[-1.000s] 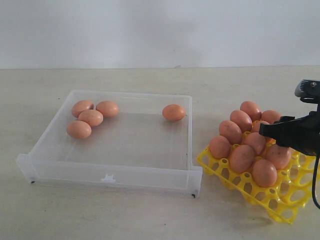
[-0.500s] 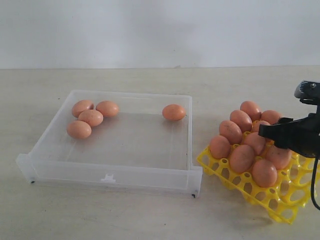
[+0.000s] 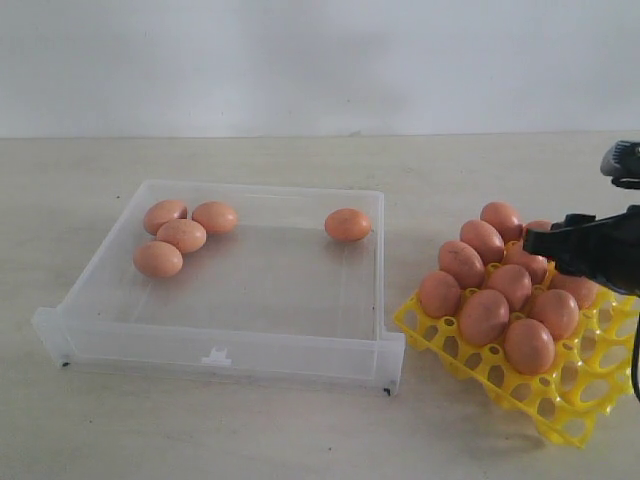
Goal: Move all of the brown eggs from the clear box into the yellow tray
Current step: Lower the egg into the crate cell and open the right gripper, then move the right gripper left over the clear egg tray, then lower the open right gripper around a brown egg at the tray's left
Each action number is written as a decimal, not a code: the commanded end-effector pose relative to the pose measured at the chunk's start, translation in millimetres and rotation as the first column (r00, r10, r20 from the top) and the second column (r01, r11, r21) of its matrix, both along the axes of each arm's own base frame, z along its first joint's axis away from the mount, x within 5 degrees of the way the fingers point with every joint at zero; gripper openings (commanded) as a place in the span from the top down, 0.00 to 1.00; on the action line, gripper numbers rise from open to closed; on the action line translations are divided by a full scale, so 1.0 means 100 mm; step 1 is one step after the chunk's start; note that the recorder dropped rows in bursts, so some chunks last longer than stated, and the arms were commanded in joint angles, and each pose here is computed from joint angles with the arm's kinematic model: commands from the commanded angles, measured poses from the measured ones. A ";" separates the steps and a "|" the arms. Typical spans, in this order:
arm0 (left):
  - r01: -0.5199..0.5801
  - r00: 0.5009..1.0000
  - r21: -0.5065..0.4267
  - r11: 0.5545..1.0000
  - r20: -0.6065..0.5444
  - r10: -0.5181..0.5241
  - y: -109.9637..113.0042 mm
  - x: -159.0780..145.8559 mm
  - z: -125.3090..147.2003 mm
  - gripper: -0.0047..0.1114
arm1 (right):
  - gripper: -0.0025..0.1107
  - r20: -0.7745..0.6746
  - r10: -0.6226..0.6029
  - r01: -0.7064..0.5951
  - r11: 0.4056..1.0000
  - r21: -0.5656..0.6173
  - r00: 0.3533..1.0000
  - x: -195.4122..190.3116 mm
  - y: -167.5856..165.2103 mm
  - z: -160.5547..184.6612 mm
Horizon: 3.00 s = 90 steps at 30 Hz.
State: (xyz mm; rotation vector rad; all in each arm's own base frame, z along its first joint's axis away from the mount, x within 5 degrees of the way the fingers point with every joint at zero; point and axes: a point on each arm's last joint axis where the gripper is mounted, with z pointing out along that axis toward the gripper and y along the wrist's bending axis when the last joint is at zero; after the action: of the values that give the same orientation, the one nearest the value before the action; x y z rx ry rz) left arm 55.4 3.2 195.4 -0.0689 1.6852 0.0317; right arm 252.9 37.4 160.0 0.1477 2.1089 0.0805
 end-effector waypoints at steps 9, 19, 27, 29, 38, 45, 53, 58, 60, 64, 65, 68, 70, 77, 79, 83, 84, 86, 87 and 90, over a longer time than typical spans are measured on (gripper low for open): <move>-0.001 1.000 0.004 1.000 0.000 0.001 0.00 0.00 -0.01 1.00 | 0.49 0.149 0.077 -0.084 0.996 0.037 0.986 -0.26 0.03 0.74; -0.001 1.000 0.004 1.000 0.000 0.001 0.00 0.00 -0.01 1.00 | 0.49 0.023 0.657 -0.656 0.754 -0.032 0.753 0.29 1.64 1.40; -0.001 1.000 0.004 1.000 0.000 0.001 0.00 0.00 -0.01 1.00 | 0.49 -0.289 0.824 -0.873 0.468 -0.137 0.487 0.70 2.65 1.16; -0.001 1.000 0.004 1.000 0.000 0.001 0.00 0.00 -0.01 1.00 | 0.49 -0.336 0.832 -0.898 0.409 -0.166 0.441 0.78 2.83 1.15; -0.001 1.000 0.004 1.000 0.000 0.001 0.00 0.00 -0.01 1.00 | 0.49 -0.457 0.818 -0.932 0.251 -0.263 0.349 0.77 3.32 1.06; -0.001 1.000 0.004 1.000 0.000 0.001 0.00 0.00 -0.01 1.00 | 0.54 -0.451 0.826 -0.933 0.233 -0.275 0.340 0.70 3.42 1.02; -0.001 1.000 0.004 1.000 0.000 0.001 0.00 0.00 -0.01 1.00 | 0.54 -0.445 0.832 -0.933 0.219 -0.286 0.332 0.66 3.49 0.98; -0.001 1.000 0.004 1.000 0.000 0.001 0.00 0.00 -0.01 1.00 | 0.54 -0.479 0.818 -0.941 0.213 -0.264 0.319 0.67 3.55 0.76; -0.001 1.000 0.004 1.000 0.000 0.001 0.00 0.00 -0.01 1.00 | 0.54 -0.484 0.818 -0.943 0.205 -0.262 0.312 0.66 3.58 0.70; -0.001 1.000 0.004 1.000 0.000 0.001 0.00 0.00 -0.01 1.00 | 0.54 -0.495 0.821 -0.949 0.170 -0.267 0.286 0.63 3.68 0.54; -0.001 1.000 0.004 1.000 0.000 0.001 0.00 0.00 -0.01 1.00 | 0.54 -0.495 0.824 -0.950 0.152 -0.274 0.275 0.61 3.70 0.52; -0.001 1.000 0.004 1.000 0.000 0.001 0.00 0.00 -0.01 1.00 | 0.54 -0.471 0.838 -0.930 0.110 -0.351 0.276 0.60 3.79 0.47; -0.001 1.000 0.004 1.000 0.000 0.001 0.00 0.00 -0.01 1.00 | 0.54 -0.431 0.855 -0.900 0.089 -0.426 0.288 0.62 3.84 0.49; -0.001 1.000 0.004 1.000 0.000 0.001 0.00 0.00 -0.01 1.00 | 0.54 -0.383 0.876 -0.872 0.079 -0.483 0.292 0.66 3.90 0.47; -0.001 1.000 0.004 1.000 0.000 0.001 0.00 0.00 -0.01 1.00 | 0.54 -0.391 0.873 -0.872 0.074 -0.484 0.291 0.67 3.90 0.43; -0.001 1.000 0.004 1.000 0.000 0.001 0.00 0.00 -0.01 1.00 | 0.54 -0.424 0.861 -0.883 0.058 -0.466 0.280 0.65 3.92 0.28; -0.001 1.000 0.004 1.000 0.000 0.001 0.00 0.00 -0.01 1.00 | 0.54 -0.430 0.859 -0.885 0.055 -0.463 0.279 0.65 3.93 0.26; -0.001 1.000 0.004 1.000 0.000 0.001 0.00 0.00 -0.01 1.00 | 0.54 -0.439 0.850 -0.894 0.079 -0.441 0.291 0.66 3.93 0.19; -0.001 1.000 0.004 1.000 0.000 0.001 0.00 0.00 -0.01 1.00 | 0.54 -0.439 0.846 -0.894 0.091 -0.439 0.302 0.66 3.92 0.18; -0.001 1.000 0.004 1.000 0.000 0.001 0.00 0.00 -0.01 1.00 | 0.50 -0.439 0.837 -0.871 0.086 -0.484 0.327 0.70 3.92 0.16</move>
State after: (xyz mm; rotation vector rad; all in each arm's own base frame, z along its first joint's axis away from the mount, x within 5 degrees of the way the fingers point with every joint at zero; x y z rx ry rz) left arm 55.4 3.2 195.4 -0.0689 1.6852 0.0317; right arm 319.9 429.2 173.6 -1.6521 1.8395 0.0584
